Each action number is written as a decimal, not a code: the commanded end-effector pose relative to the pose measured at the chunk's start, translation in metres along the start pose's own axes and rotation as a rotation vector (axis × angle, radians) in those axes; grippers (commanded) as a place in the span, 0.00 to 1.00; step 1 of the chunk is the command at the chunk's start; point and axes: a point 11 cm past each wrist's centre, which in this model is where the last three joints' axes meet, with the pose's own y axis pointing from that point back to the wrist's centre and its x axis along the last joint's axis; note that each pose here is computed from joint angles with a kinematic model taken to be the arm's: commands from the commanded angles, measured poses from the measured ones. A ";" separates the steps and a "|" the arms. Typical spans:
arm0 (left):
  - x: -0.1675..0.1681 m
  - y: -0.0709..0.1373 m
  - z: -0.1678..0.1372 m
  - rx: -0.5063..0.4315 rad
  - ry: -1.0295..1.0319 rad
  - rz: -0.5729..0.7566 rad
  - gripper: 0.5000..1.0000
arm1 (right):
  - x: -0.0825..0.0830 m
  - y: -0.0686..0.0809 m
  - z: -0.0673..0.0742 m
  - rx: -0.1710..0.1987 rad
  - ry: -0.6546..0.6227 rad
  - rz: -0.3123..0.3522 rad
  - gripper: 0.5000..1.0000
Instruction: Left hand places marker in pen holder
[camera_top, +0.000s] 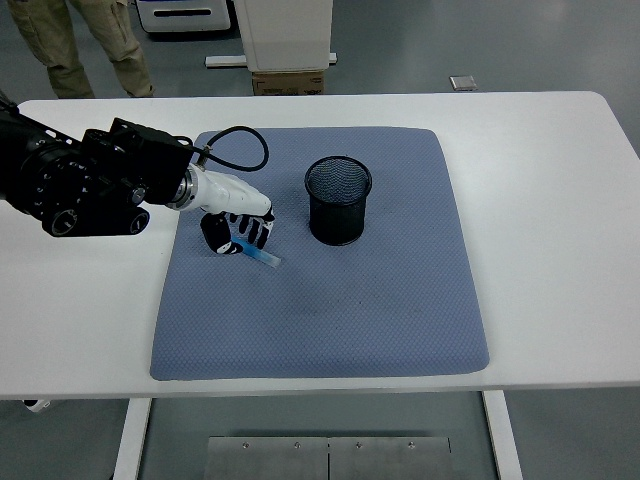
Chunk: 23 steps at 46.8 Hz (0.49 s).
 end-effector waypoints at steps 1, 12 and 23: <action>0.000 0.000 -0.001 0.001 0.001 0.001 0.24 | 0.000 0.000 0.000 0.000 0.000 0.000 1.00; 0.000 0.001 -0.002 -0.002 0.008 -0.007 0.31 | 0.000 0.000 0.000 0.000 0.001 0.001 1.00; 0.001 0.002 -0.002 -0.015 0.020 -0.015 0.36 | 0.000 0.000 0.000 0.000 0.000 0.000 1.00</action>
